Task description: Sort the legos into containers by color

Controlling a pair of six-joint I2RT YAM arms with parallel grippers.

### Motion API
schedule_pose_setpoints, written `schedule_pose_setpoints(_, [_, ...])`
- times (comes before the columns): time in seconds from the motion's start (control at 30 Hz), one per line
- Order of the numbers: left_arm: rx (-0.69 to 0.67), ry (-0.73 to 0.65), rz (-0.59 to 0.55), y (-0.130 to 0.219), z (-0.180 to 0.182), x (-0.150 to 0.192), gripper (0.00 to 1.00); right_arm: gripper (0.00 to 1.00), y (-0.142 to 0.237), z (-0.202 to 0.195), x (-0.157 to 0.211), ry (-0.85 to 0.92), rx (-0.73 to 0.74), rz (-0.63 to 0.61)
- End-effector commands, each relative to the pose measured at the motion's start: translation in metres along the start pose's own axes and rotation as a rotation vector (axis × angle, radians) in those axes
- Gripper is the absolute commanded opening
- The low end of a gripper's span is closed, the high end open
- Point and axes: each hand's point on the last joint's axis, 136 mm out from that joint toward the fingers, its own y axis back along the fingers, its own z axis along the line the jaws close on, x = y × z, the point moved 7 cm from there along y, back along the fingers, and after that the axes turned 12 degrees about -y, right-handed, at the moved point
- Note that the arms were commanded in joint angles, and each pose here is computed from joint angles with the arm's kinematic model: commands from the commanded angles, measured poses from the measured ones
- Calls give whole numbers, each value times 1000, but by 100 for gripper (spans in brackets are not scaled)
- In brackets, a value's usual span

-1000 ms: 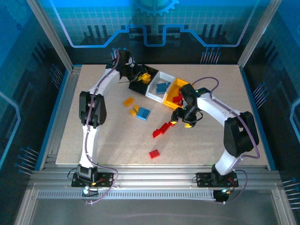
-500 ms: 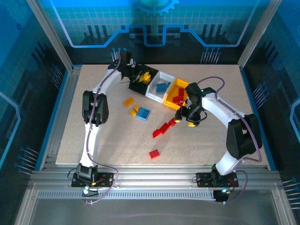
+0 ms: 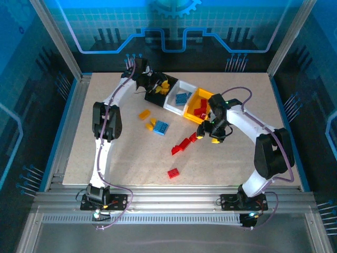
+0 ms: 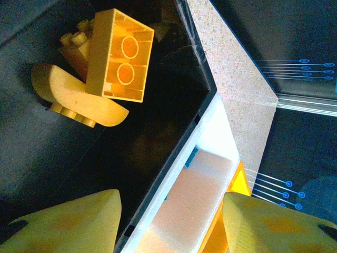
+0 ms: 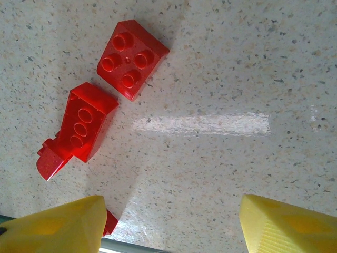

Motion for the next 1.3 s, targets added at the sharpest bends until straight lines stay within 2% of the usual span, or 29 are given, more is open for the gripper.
schedule_pose_setpoints(0.0, [15, -29, -11, 25, -16, -1, 57, 69, 3, -3, 3, -16, -15, 12])
schedule_pose_setpoints(0.27, [15, -144, -11, 69, -42, 12, 66, 72, -13, 8, -4, -182, -99, 26])
schedule_pose_setpoints(0.43, [-21, -263, -16, 114, -56, 34, 74, 73, -17, 12, -16, -323, -85, -34])
schedule_pose_setpoints(0.57, [-67, -337, -6, 145, -54, 59, 82, 73, -17, 20, -28, -365, -54, -72])
schedule_pose_setpoints(0.73, [-119, -366, 5, 174, -37, 93, 99, 73, -26, 34, -37, -368, 9, -86])
schedule_pose_setpoints(1.03, [-219, -405, 33, 214, -2, 152, 99, 73, -46, 59, -40, -353, 96, -94])
schedule_pose_setpoints(1.27, [-258, -396, 17, 240, 18, 174, 99, 71, -59, 55, -33, -420, 187, -115])
